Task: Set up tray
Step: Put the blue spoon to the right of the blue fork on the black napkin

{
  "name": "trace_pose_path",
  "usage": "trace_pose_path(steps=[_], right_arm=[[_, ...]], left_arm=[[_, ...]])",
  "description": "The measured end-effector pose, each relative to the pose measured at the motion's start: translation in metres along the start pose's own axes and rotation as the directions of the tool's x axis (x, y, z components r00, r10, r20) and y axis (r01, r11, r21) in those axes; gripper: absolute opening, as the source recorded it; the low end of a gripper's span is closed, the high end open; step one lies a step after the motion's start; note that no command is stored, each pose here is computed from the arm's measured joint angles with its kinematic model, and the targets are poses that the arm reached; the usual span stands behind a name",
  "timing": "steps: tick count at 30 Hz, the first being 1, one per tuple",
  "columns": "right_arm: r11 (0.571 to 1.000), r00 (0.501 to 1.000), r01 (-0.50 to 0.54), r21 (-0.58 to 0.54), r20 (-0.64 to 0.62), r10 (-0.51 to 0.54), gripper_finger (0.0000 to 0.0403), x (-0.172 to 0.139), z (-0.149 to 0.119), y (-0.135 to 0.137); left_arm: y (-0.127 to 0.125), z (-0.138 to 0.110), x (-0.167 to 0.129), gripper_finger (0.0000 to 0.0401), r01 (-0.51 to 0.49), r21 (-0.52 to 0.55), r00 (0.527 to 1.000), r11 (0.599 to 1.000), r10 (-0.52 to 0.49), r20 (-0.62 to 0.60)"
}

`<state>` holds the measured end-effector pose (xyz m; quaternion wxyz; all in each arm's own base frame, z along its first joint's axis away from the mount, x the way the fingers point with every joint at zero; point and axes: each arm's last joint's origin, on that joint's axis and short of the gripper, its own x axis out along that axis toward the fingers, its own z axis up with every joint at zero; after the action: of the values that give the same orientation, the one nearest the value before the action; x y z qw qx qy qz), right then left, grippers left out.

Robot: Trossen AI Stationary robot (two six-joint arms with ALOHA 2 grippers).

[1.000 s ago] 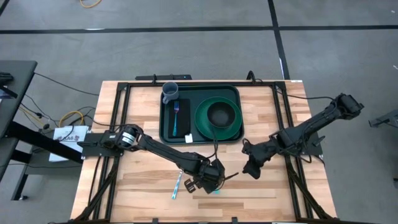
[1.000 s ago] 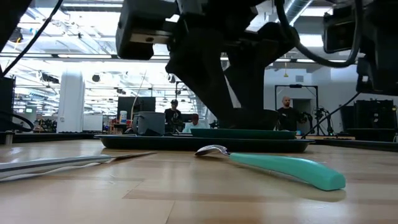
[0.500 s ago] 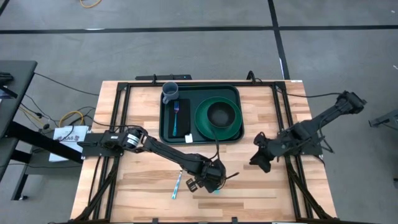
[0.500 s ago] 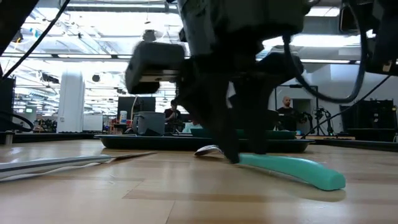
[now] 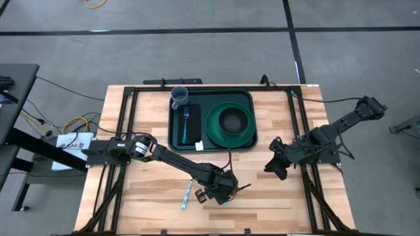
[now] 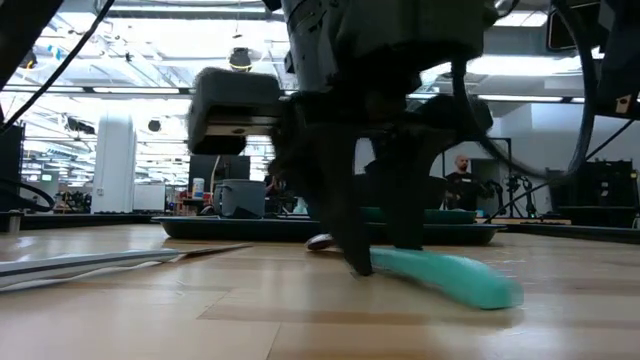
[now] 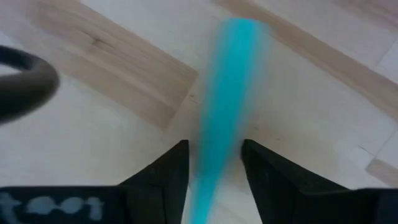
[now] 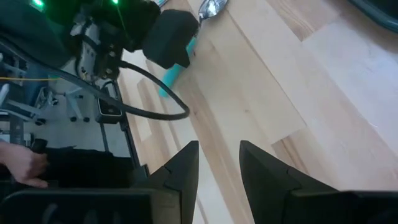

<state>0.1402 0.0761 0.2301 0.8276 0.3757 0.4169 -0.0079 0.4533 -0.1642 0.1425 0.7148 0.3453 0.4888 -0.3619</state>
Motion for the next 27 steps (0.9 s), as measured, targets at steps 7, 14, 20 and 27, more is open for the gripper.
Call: trace_pose_path(steps=[7,14,20,27], right_arm=[[1.000,1.000,-0.003,0.001,0.002,0.003,0.0108,0.000,0.000,0.000],[1.000,1.000,-0.003,0.000,0.001,0.003,0.0108,0.000,0.000,0.000],[1.000,1.000,-0.003,0.000,0.001,0.003,0.0108,0.000,0.000,0.000],[1.000,1.000,-0.002,-0.009,0.001,0.002,0.0108,0.000,0.000,0.000]], left_arm=[[-0.001,0.002,0.001,0.0117,-0.003,0.006,1.000,1.000,0.004,-0.009],[-0.002,0.002,0.001,0.0037,0.004,-0.016,1.000,1.000,-0.004,-0.018],[-0.004,0.002,-0.001,0.0037,-0.019,-0.017,0.999,1.000,0.018,-0.051],[-0.008,-0.008,-0.029,0.0037,-0.016,0.001,0.987,1.000,0.016,-0.161]])
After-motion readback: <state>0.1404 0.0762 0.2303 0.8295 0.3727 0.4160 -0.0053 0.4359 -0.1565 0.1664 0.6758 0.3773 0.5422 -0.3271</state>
